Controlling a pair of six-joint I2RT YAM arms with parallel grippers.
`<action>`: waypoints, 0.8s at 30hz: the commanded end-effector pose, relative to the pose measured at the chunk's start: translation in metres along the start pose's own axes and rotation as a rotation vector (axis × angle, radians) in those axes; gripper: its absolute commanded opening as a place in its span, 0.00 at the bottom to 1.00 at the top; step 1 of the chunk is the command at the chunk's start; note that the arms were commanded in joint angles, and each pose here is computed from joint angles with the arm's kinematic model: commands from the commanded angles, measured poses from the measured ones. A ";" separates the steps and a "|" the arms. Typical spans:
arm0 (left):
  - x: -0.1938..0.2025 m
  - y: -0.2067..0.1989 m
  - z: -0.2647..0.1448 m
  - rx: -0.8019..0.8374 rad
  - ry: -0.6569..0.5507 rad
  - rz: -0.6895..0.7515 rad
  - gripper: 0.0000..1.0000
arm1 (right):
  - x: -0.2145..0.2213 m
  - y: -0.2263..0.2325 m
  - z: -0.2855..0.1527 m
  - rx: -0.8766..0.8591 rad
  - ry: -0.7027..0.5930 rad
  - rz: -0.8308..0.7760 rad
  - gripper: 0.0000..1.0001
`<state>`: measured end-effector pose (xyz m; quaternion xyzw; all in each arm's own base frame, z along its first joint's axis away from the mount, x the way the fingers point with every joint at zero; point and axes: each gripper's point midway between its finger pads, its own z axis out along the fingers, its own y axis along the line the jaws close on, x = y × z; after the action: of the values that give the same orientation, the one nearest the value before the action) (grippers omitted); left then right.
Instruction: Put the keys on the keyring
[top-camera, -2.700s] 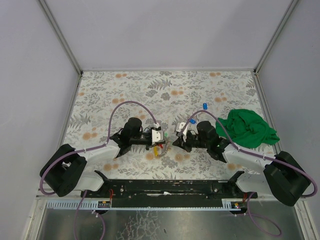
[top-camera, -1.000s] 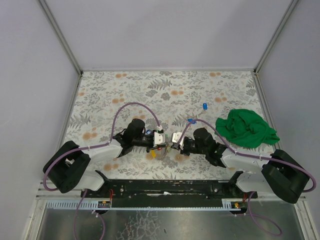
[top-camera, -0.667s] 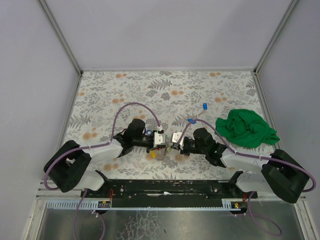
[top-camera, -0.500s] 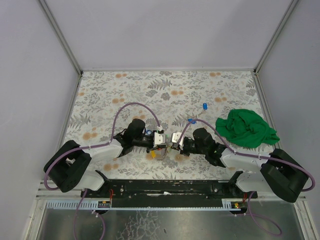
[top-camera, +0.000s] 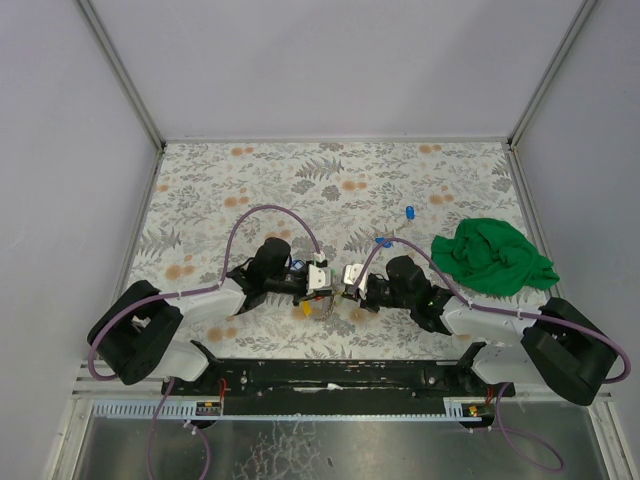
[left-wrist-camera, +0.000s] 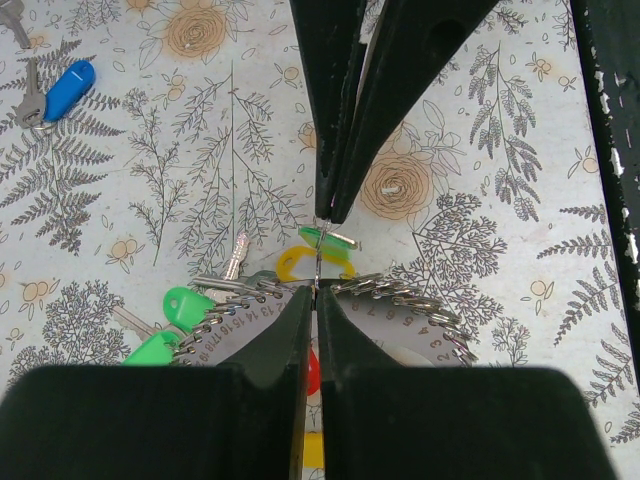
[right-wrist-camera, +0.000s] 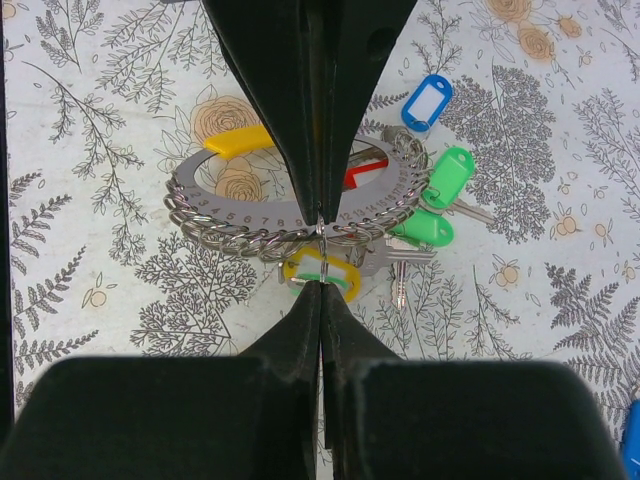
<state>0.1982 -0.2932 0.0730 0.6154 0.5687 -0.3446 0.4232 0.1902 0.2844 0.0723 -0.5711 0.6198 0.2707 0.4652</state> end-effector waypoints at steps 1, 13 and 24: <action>-0.019 0.012 0.003 -0.021 -0.050 0.051 0.00 | -0.033 -0.008 0.000 0.024 -0.096 -0.034 0.00; -0.017 0.013 0.003 -0.031 -0.042 0.048 0.00 | -0.035 -0.006 -0.001 0.014 -0.100 -0.025 0.00; -0.017 0.015 0.003 -0.038 -0.041 0.049 0.00 | -0.037 -0.006 -0.002 0.015 -0.105 -0.012 0.00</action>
<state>0.1985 -0.2931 0.0727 0.6152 0.5693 -0.3438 0.4232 0.1893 0.2853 0.0788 -0.5622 0.6210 0.2781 0.4701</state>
